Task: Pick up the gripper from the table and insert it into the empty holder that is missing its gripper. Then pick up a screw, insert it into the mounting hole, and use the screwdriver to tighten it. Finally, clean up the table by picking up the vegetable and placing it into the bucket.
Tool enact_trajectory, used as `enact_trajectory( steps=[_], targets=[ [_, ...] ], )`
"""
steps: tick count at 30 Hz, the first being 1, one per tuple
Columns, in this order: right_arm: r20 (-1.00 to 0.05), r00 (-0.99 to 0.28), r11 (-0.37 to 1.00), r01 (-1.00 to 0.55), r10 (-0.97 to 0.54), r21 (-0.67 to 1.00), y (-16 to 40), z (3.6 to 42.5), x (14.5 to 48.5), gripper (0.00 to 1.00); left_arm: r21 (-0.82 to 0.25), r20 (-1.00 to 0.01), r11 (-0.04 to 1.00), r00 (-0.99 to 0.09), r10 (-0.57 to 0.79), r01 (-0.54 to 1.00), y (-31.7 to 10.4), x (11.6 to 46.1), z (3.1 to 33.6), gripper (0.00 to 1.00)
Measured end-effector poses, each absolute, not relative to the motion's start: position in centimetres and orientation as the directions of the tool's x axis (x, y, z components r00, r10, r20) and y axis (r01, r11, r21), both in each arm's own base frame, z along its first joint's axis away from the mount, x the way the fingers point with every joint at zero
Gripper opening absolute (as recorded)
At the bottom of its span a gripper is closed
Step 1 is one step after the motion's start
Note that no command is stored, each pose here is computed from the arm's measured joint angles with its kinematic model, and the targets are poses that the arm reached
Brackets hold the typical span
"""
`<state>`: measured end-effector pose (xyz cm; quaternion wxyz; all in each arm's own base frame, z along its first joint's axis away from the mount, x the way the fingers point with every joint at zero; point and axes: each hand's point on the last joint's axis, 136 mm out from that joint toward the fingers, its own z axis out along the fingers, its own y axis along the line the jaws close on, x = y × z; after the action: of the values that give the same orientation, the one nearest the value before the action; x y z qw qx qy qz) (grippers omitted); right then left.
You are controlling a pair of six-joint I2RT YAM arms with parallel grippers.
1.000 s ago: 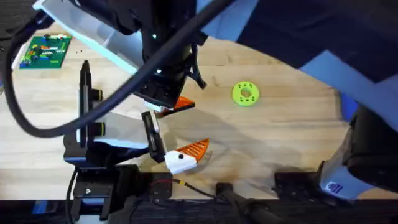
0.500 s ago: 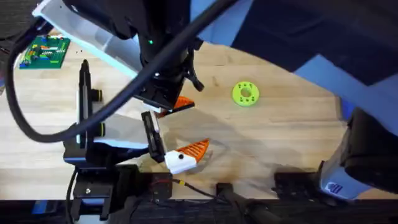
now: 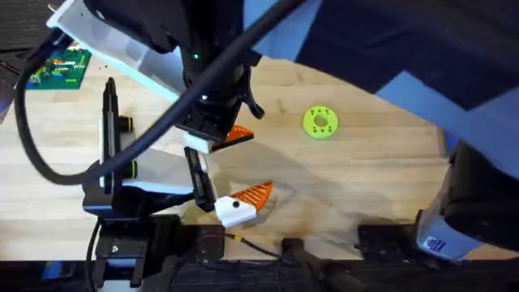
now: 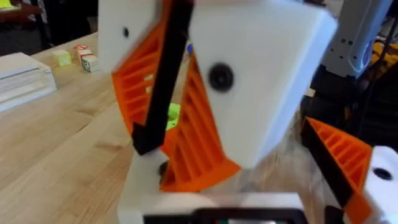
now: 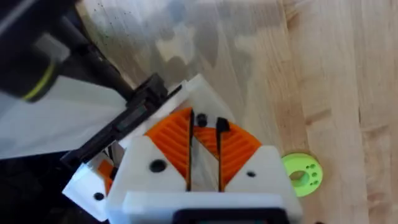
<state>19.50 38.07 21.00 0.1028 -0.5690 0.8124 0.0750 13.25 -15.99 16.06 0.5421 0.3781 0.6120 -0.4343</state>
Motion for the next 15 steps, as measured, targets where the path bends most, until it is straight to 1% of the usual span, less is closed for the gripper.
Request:
enact_trajectory(
  steps=[2,4,7,8,9,11,15],
  targets=[
    [-0.250,-0.333,0.344,-0.939,-0.909,0.000,38.0,20.9,19.7,0.362,-0.126,-0.991,0.337,-0.131,-0.008,0.933,-16.0,13.2,16.0,0.993],
    [-0.249,-0.337,0.349,-0.937,-0.908,-0.005,37.9,20.9,19.9,0.462,-0.125,-0.991,0.337,-0.130,-0.008,0.933,-16.0,13.2,16.0,0.992],
    [-0.243,-0.344,0.357,-0.934,-0.907,-0.013,37.6,20.9,20.2,0.670,-0.129,-0.991,0.337,-0.134,-0.008,0.933,-16.0,13.2,16.0,0.993],
    [-0.242,-0.346,0.361,-0.932,-0.906,-0.018,37.4,20.9,20.4,0.772,-0.130,-0.991,0.337,-0.135,-0.008,0.933,-16.0,13.2,16.0,0.993],
    [-0.241,-0.349,0.365,-0.931,-0.906,-0.023,37.3,21.0,20.6,0.833,-0.131,-0.991,0.337,-0.136,-0.008,0.932,-16.0,13.2,15.9,0.992],
    [-0.243,-0.356,0.372,-0.928,-0.902,-0.021,37.1,21.1,20.9,0.858,-0.127,-0.991,0.337,-0.132,-0.008,0.933,-16.0,13.2,16.0,0.992],
    [-0.254,-0.376,0.391,-0.920,-0.891,-0.011,36.5,21.6,21.3,0.865,-0.115,-0.993,0.337,-0.119,-0.007,0.935,-16.0,13.3,16.1,0.993]
  ],
)
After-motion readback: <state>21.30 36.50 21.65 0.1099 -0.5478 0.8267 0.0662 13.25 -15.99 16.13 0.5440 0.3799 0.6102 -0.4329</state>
